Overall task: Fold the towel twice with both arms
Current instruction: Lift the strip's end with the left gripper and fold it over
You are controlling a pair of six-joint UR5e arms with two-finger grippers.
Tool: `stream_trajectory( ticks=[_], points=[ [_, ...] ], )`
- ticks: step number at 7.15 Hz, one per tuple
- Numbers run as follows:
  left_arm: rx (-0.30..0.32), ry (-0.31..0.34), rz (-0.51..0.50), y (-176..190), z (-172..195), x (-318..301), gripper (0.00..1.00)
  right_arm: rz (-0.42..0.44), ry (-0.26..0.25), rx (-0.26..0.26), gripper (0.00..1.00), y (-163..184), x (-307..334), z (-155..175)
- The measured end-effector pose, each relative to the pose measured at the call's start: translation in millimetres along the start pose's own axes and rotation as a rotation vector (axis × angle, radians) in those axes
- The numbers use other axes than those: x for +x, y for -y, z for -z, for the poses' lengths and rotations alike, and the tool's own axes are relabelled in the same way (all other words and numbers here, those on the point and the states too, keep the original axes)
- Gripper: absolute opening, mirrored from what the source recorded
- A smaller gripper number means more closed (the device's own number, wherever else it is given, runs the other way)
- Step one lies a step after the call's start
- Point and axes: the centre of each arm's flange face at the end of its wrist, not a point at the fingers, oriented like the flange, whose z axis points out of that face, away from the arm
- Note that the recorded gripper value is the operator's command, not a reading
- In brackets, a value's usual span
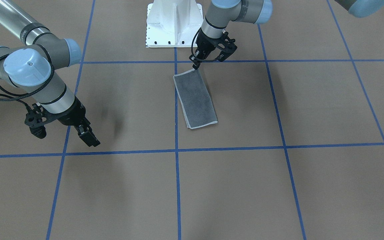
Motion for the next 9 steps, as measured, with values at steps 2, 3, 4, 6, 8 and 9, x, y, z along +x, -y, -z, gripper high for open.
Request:
stream_trajectory(
  ticks=[2, 3, 4, 6, 8, 9],
  points=[
    [-0.014, 0.027, -0.022, 14.8, 6.3, -12.7, 0.00, 0.001, 0.001, 0.001, 1.00, 0.4, -0.8, 0.8],
    [-0.015, 0.031, -0.034, 18.5, 6.6, -12.5, 0.00, 0.001, 0.002, 0.001, 1.00, 0.5, -1.3, 1.3],
    [-0.003, 0.034, -0.034, 25.6, 6.6, -9.2, 0.00, 0.001, 0.004, 0.001, 1.00, 0.9, -1.9, 1.9],
    [0.032, 0.038, -0.048, 45.8, 7.7, -0.8, 0.00, 0.002, 0.009, 0.001, 1.00, -0.7, -5.3, 4.3],
    [0.048, 0.040, -0.053, 52.2, 8.8, 11.1, 0.00, 0.002, 0.015, 0.000, 1.00, -3.0, -9.7, 7.3],
    [0.060, 0.042, -0.044, 50.4, 2.2, 31.6, 0.00, 0.003, 0.018, -0.001, 1.00, -3.7, -11.4, 8.5]
  ],
)
